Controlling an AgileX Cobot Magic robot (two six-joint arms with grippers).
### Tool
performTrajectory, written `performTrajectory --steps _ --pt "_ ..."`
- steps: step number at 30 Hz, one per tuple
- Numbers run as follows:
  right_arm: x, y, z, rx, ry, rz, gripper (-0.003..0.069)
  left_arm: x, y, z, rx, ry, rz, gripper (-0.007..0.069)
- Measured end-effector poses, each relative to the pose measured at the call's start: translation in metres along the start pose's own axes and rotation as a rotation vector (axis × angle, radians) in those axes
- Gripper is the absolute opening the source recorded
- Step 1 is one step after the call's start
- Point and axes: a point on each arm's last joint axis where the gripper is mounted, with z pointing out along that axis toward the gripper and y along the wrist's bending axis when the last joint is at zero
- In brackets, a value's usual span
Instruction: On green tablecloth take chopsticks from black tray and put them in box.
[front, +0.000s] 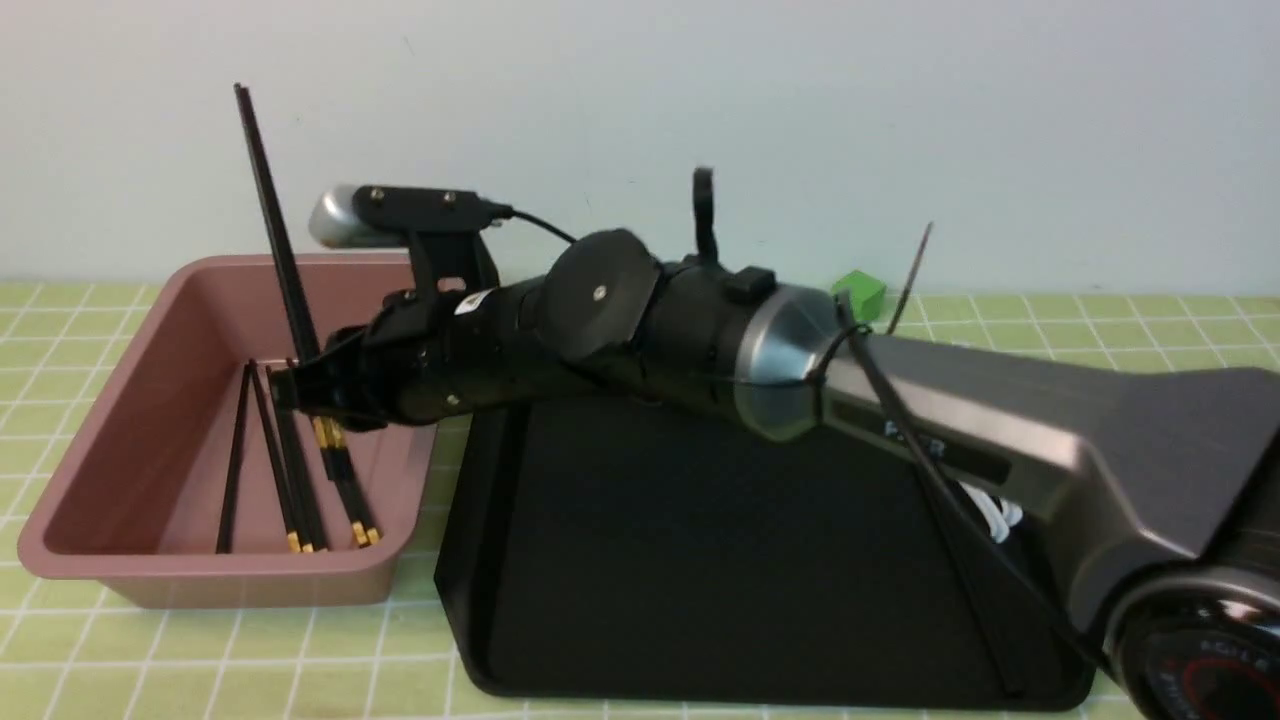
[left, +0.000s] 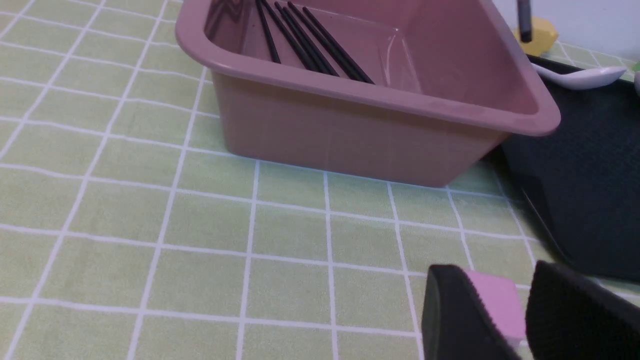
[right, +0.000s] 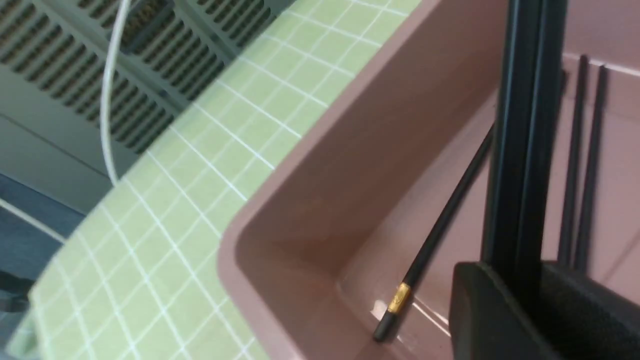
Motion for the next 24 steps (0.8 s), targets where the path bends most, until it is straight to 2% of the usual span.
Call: performTrajectory --steps 5,9,12,17,18,21,24 --pt "0.008 -0.002 0.006 0.005 0.025 -0.037 0.0249 0.000 0.000 0.000 0.000 0.000 0.000 0.0237" --pt "0.008 -0.004 0.002 -0.007 0.079 -0.072 0.0268 0.000 0.000 0.000 0.000 0.000 0.000 0.0237" --pt "0.007 -0.001 -0.006 -0.021 0.132 -0.120 0.0231 0.000 0.000 0.000 0.000 0.000 0.000 0.0237" --pt "-0.015 0.012 -0.048 -0.037 0.225 -0.269 0.0085 0.000 0.000 0.000 0.000 0.000 0.000 0.0237" --pt "-0.016 0.014 -0.051 -0.041 0.227 -0.271 0.0080 0.000 0.000 0.000 0.000 0.000 0.000 0.0237" --pt "-0.042 0.026 -0.102 -0.032 0.256 -0.365 -0.0006 0.000 0.000 0.000 0.000 0.000 0.000 0.0237" --pt "-0.060 0.031 -0.148 0.004 0.275 -0.423 -0.0012 0.000 0.000 0.000 0.000 0.000 0.000 0.0237"
